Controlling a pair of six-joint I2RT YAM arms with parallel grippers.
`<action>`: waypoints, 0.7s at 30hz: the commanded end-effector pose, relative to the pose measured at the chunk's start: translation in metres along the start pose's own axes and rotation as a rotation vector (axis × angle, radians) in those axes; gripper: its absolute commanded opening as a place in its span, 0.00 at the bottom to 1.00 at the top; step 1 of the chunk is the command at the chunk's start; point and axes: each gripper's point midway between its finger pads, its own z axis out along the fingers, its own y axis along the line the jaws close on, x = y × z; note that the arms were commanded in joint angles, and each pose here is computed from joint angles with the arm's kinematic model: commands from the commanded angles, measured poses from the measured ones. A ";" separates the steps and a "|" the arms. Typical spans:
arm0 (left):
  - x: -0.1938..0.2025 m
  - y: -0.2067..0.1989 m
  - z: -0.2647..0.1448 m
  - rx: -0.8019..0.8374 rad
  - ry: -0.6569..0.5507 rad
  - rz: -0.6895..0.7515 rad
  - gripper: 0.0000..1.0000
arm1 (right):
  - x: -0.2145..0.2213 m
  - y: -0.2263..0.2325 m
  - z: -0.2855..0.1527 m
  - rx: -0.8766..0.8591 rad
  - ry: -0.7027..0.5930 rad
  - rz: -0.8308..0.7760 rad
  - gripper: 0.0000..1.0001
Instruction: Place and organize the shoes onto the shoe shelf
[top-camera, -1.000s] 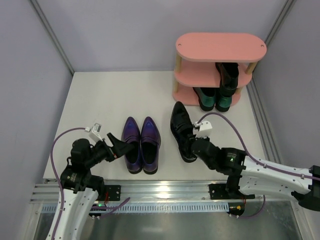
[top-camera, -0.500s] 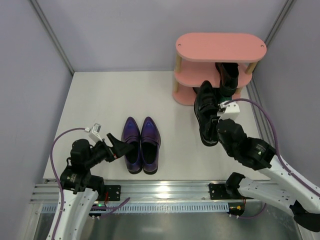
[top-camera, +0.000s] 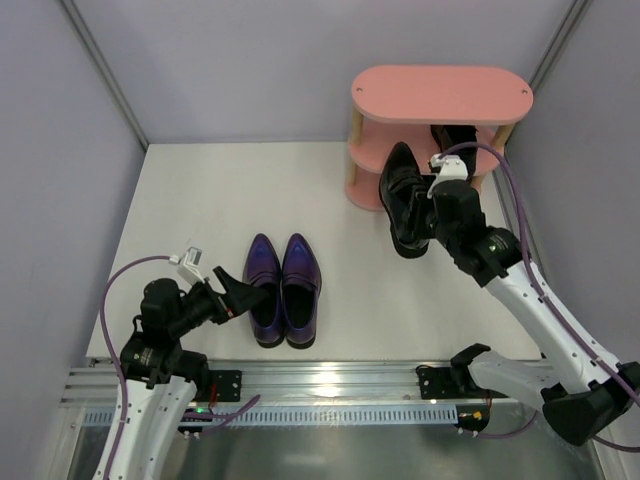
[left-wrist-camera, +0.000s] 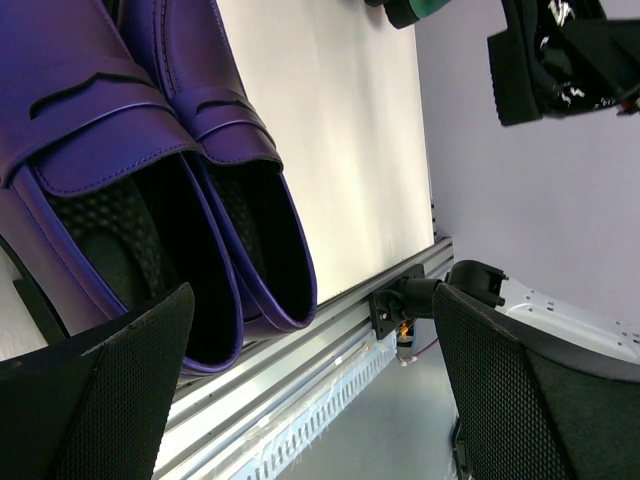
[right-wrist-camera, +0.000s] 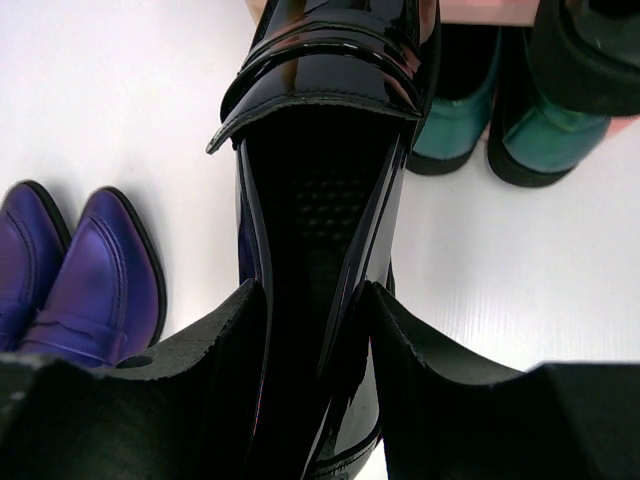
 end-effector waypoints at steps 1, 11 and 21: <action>-0.008 -0.013 -0.005 0.030 -0.025 0.037 1.00 | -0.105 0.024 -0.017 -0.143 -0.302 0.064 0.04; -0.006 -0.009 -0.002 0.024 -0.017 0.037 1.00 | -0.135 0.005 0.012 -0.095 -0.335 0.087 0.04; -0.007 -0.010 -0.003 0.026 -0.023 0.042 1.00 | -0.168 -0.008 0.050 -0.048 -0.405 0.067 0.04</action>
